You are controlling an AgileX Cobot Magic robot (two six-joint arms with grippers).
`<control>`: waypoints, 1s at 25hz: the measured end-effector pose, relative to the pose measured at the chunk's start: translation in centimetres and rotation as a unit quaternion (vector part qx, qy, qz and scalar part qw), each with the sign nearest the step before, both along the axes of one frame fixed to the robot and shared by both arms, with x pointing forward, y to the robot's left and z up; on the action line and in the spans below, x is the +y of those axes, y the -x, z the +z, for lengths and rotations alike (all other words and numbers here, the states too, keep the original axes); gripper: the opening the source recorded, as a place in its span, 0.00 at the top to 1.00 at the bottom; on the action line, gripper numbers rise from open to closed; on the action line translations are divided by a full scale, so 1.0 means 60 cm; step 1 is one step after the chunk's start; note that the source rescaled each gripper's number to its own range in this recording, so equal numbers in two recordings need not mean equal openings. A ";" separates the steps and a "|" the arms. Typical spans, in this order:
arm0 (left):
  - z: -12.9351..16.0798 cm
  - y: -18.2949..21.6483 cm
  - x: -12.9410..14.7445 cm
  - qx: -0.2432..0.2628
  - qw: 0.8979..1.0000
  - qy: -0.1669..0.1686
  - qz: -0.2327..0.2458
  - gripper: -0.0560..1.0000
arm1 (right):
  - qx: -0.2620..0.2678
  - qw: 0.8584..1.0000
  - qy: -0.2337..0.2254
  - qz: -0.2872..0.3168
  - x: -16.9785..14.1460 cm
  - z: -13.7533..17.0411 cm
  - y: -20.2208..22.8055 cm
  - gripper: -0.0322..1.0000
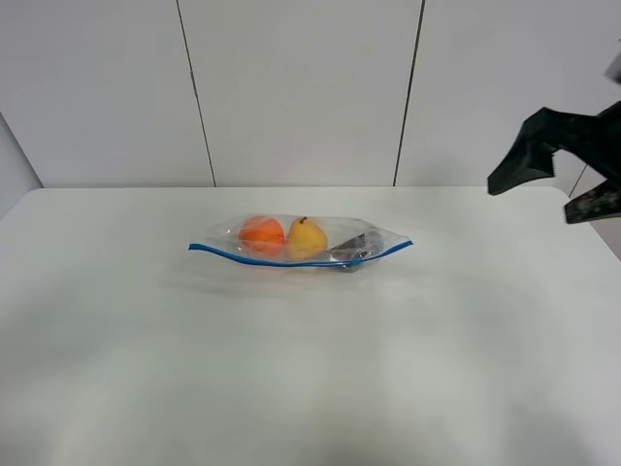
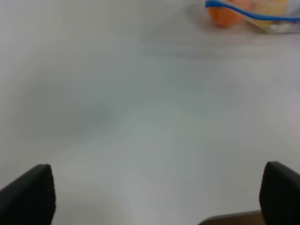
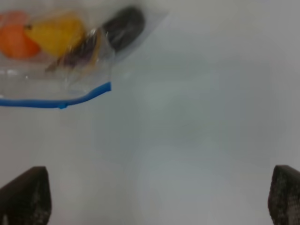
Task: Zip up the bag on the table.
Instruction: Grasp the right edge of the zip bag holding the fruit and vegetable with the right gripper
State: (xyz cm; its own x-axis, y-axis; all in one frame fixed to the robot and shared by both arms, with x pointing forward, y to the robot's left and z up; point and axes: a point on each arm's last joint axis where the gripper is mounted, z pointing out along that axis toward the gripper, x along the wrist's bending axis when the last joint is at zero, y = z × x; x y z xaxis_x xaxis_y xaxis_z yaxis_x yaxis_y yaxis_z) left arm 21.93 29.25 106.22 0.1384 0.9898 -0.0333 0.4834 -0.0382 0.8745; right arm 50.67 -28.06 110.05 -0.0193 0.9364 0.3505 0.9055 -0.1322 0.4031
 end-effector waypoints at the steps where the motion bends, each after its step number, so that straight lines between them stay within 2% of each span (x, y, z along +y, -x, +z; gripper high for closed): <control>1: 0.000 0.000 0.000 0.000 1.000 0.000 0.000 0.00 | 0.021 1.000 -0.013 0.008 0.003 -0.019 -0.024 0.04; 6: 0.000 0.000 0.000 0.000 1.000 0.000 0.000 0.00 | 0.087 0.990 -0.105 0.026 0.022 -0.096 -0.123 0.09; 12: 0.000 0.000 0.000 0.000 1.000 0.000 0.000 0.00 | 0.134 0.969 -0.202 0.043 0.043 -0.166 -0.181 0.13; 15: 0.000 0.000 0.000 0.000 1.000 0.000 0.000 0.00 | 0.155 0.963 -0.215 0.051 0.056 -0.198 -0.190 0.14; 20: 0.000 0.000 0.000 0.001 1.000 0.000 0.000 0.00 | 0.178 0.958 -0.208 0.088 0.101 -0.238 -0.192 0.15; 25: 0.000 0.000 0.000 0.001 1.000 0.000 0.000 0.00 | 0.187 0.957 -0.202 0.094 0.122 -0.260 -0.193 0.27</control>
